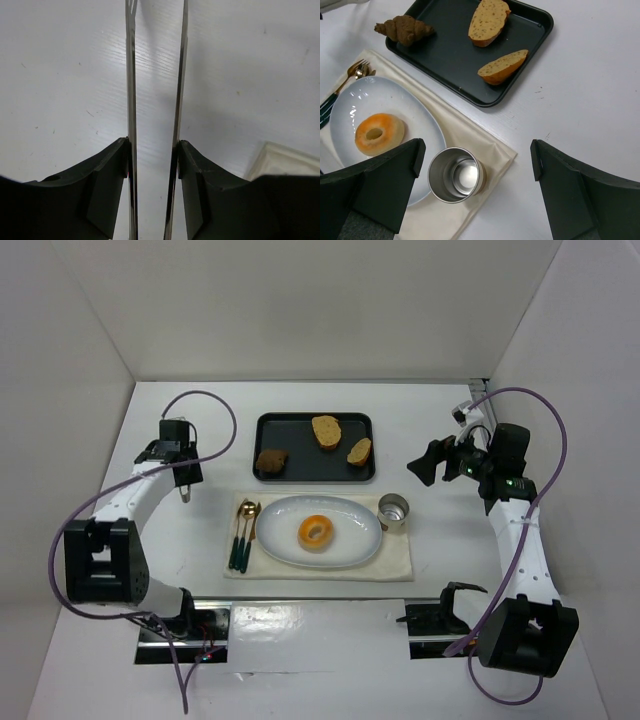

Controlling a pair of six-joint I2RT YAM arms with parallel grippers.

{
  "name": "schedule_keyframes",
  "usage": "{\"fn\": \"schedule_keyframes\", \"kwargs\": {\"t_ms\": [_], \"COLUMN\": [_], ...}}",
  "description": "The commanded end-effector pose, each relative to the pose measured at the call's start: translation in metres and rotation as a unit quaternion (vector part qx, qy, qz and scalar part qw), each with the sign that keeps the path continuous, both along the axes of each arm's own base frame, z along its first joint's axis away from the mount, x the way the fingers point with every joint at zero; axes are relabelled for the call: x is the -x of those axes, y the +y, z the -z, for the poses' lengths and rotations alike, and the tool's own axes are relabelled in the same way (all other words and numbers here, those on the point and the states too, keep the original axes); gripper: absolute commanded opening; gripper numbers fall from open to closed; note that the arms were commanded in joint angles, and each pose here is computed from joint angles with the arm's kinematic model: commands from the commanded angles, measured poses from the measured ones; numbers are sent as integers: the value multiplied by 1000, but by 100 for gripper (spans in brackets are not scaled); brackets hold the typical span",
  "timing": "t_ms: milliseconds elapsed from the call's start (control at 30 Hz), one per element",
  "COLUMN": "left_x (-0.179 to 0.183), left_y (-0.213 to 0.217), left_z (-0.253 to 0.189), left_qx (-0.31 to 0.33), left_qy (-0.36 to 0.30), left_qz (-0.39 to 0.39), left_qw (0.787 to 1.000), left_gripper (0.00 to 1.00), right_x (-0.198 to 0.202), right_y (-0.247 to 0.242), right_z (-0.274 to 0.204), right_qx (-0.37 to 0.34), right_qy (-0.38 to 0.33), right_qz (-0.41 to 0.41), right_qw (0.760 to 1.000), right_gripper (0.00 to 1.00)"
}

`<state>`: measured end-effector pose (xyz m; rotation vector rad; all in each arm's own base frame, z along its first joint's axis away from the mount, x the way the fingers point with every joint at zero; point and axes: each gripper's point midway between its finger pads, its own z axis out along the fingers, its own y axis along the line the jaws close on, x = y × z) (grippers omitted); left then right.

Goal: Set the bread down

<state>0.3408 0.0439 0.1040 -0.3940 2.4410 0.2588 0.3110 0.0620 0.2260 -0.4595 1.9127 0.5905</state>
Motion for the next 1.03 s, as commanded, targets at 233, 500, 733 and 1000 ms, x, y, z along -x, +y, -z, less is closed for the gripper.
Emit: {"fn": "schedule_keyframes", "kwargs": {"t_ms": [233, 500, 733, 1000], "left_x": [-9, 1, -8, -3], "left_y": [20, 14, 7, -71], "left_z": [65, 87, 28, -63], "left_qx": [-10, 25, 49, 65], "left_qy": [77, 122, 10, -136], "left_qz": [-9, -6, -26, 106], "left_qw": [997, 992, 998, 983], "left_gripper": [61, 80, 100, 100], "right_x": [1, 2, -2, -8], "right_y": [4, 5, 2, -6], "right_z": [-25, -25, -18, -38], "right_qx": [7, 5, -7, -37], "right_qy": [-36, -37, -12, -24], "right_qz": [-13, -17, 2, 64], "right_qw": [999, 999, 1000, 997], "right_gripper": [100, 100, 100, 100]}}
